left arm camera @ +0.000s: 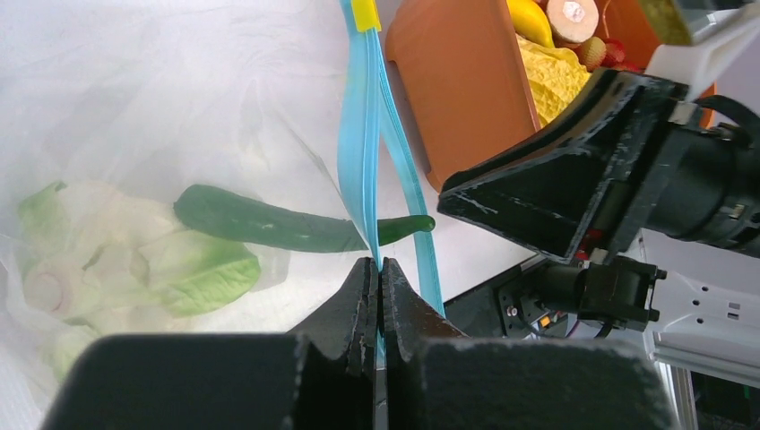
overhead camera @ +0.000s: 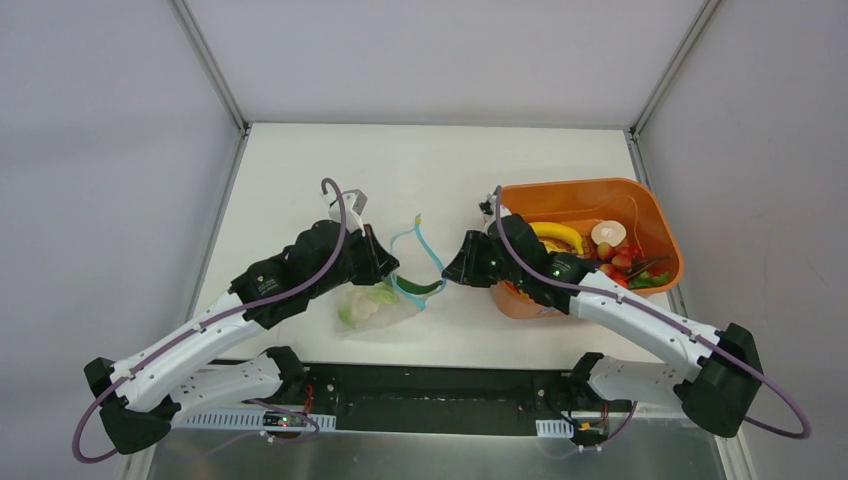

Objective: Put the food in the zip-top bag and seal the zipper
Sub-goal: Place the fake vegetable in the zipper food storage bag, then adjust the zipper food storage bag at the center of the board.

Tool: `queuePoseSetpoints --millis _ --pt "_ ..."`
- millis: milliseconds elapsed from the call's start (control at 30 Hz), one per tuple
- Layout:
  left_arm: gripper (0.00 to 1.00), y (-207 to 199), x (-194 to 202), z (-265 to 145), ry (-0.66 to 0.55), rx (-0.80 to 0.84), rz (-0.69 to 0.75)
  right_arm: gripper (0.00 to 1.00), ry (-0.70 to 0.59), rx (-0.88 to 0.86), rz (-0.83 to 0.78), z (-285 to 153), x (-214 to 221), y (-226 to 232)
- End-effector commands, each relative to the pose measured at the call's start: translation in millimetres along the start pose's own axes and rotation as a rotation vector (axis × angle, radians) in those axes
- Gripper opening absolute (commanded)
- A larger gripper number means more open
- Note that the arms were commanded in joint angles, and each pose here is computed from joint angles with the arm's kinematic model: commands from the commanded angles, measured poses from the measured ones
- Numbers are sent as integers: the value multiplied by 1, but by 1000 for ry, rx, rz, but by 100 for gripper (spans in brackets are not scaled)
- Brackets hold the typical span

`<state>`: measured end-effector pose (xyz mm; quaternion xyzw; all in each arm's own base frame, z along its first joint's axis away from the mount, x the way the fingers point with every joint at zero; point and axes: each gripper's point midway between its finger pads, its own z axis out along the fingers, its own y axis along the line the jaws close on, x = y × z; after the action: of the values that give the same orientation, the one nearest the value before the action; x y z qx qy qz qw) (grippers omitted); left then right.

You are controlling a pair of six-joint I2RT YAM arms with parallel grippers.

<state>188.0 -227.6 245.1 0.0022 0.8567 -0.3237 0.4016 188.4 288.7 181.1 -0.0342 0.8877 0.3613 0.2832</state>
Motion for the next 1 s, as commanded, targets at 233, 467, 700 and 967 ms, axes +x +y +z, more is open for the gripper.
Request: queuePoseSetpoints --millis 233,467,700,967 --pt "0 0 -13 -4 -62 2 -24 25 46 13 43 29 8 -3" --pt "0 2 -13 -5 -64 -1 -24 13 87 -40 54 36 12 8" --pt "0 19 -26 -21 -107 -96 32 0 34 -208 -63 7 -22 60" --pt "0 68 -76 -91 -296 -358 121 0 9 -445 -95 -13 -50 128"
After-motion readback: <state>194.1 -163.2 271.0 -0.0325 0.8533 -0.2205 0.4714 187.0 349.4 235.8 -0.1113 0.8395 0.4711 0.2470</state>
